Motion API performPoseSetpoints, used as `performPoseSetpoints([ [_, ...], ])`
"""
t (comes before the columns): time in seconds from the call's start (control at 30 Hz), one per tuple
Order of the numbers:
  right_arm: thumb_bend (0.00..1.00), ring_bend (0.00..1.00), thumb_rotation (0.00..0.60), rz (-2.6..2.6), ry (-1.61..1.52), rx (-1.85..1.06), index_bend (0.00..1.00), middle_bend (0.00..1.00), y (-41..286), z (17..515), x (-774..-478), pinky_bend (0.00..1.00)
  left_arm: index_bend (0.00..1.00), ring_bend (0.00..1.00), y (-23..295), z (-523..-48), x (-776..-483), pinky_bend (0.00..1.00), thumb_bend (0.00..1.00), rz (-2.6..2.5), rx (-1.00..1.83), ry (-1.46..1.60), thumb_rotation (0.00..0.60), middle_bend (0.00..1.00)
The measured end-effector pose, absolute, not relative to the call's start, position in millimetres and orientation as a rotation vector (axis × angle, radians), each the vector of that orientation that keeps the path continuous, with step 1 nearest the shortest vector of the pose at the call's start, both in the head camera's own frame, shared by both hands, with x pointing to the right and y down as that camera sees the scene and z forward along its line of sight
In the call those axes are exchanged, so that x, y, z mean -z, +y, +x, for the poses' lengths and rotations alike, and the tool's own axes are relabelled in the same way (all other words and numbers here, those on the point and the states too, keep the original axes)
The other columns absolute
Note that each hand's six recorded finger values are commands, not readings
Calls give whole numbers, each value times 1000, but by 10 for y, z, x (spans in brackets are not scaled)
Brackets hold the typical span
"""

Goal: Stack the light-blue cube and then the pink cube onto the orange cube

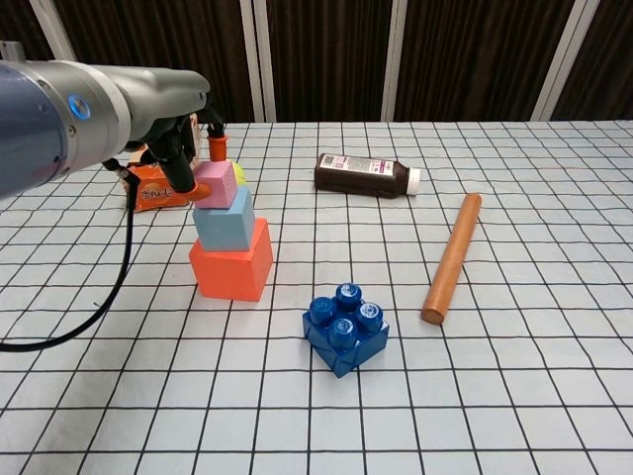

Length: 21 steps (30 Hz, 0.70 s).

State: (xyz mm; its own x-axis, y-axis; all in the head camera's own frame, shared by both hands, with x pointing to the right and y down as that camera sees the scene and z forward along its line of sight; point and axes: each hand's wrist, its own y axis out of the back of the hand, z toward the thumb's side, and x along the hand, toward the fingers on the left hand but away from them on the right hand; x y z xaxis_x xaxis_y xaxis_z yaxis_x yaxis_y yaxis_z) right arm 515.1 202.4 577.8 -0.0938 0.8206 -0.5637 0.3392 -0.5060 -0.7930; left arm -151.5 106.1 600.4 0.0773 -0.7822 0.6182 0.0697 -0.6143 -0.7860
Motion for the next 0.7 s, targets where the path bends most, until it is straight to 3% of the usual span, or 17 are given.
performPoseSetpoints([
  [0.5,70,29,600,-1788,-1261,-1631,0,42,2019,5146,-5780,120,377,784,1066,-1498,-5983,892,195,-1686,1598,698,600,806],
  [0.6,70,28,600,-1789,-1259,-1632,0,42,2019,5145,-5782,120,308,772,1048,-1521,-5932,883,194,-1679,1590,715,600,792],
  [0.7,70,29,600,-1789,-1258,-1632,0,42,2018,5143,-5783,120,174,765,1012,-1573,-5859,878,194,-1659,1582,743,600,775],
])
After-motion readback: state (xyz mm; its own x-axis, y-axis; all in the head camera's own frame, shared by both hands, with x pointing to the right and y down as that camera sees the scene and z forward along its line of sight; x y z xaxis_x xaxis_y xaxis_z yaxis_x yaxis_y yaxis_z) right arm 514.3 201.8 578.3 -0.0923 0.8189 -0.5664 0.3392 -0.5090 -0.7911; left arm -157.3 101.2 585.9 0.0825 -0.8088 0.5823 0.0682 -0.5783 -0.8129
